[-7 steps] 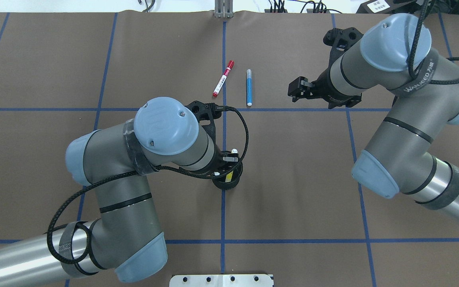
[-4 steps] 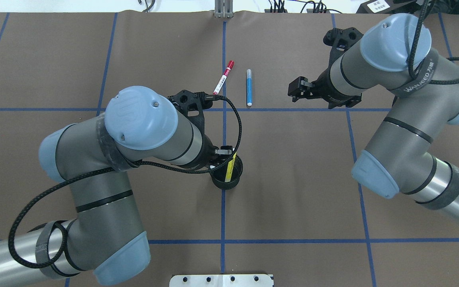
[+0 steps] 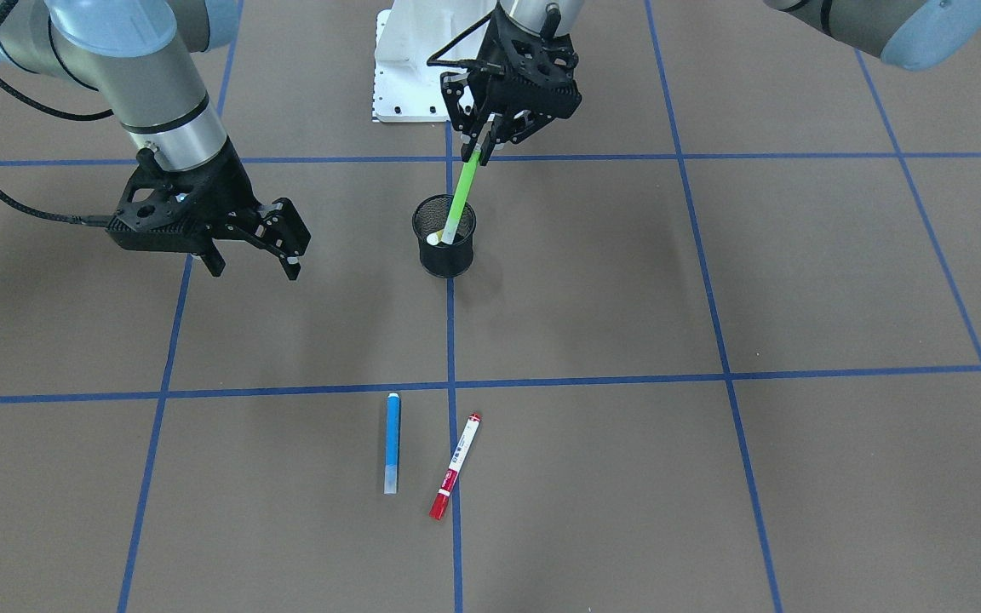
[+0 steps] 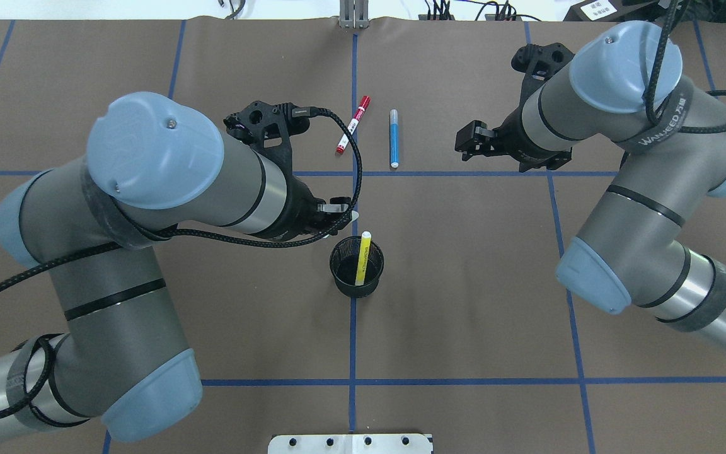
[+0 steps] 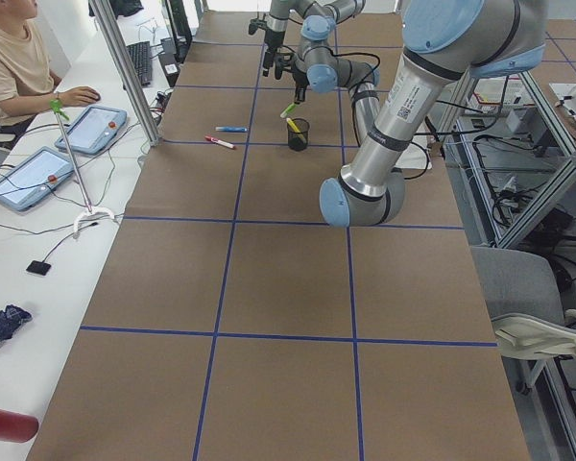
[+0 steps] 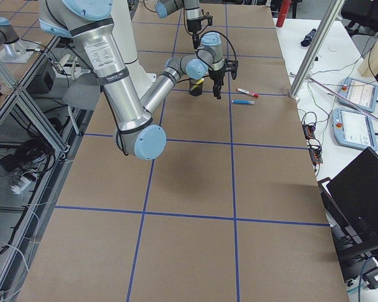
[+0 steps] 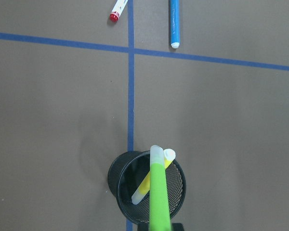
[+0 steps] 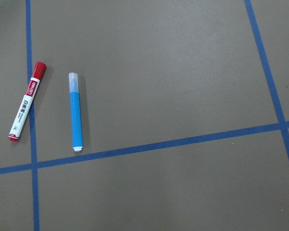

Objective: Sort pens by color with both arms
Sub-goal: 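Lift the green highlighter out of the cup with the left gripper, then lower the green highlighter beside the red-capped marker, release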

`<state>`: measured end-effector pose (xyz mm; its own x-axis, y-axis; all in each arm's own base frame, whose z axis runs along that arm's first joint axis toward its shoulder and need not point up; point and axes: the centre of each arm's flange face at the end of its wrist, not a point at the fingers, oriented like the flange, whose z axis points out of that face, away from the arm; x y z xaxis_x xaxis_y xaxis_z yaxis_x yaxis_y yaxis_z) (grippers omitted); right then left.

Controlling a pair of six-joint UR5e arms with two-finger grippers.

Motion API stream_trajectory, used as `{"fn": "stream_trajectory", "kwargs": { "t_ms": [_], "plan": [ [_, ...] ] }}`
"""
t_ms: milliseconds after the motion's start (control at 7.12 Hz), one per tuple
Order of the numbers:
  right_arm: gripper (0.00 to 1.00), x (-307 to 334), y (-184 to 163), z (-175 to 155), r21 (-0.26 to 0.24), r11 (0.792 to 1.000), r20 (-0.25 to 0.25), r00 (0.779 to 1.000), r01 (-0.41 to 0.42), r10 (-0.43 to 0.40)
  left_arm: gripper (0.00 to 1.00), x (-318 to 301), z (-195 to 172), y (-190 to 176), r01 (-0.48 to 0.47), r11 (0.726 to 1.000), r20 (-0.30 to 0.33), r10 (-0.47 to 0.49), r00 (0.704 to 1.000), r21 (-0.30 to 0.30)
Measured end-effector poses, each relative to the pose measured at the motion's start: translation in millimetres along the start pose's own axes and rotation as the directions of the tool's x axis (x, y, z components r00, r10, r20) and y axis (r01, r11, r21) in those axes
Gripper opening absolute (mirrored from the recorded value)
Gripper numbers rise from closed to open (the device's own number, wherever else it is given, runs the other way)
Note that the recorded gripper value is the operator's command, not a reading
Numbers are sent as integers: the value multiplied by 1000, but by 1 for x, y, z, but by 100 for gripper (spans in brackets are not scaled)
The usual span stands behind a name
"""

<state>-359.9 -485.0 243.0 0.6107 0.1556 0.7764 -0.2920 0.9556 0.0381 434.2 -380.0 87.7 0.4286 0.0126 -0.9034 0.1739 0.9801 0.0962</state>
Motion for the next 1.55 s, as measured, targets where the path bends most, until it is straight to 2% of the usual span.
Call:
{"fn": "stream_trajectory", "kwargs": {
  "t_ms": [281, 562, 983, 1264, 1545],
  "plan": [
    [100, 0, 0, 0, 0, 1000, 0, 1000, -2, 2, 0, -10, -10, -23, -34, 998, 1, 34, 999, 48],
    [100, 0, 0, 0, -1, 1000, 0, 1000, -2, 2, 0, -31, 5, -52, -70, 993, -2, 71, 998, 96],
    [100, 0, 1, 1, -1, 1000, -1, 1000, 0, 0, 0, -66, 63, -108, -86, 978, -67, 100, 993, 192],
    [100, 0, 0, 1, -2, 1000, -2, 1000, 0, 0, 0, -89, 104, -140, -75, 954, -40, 90, 995, 291],
    [100, -1, 0, 1, -2, 1000, -2, 1000, 2, -2, 0, -88, 146, -170, -67, 933, 3, 71, 997, 355]
  ]
}}
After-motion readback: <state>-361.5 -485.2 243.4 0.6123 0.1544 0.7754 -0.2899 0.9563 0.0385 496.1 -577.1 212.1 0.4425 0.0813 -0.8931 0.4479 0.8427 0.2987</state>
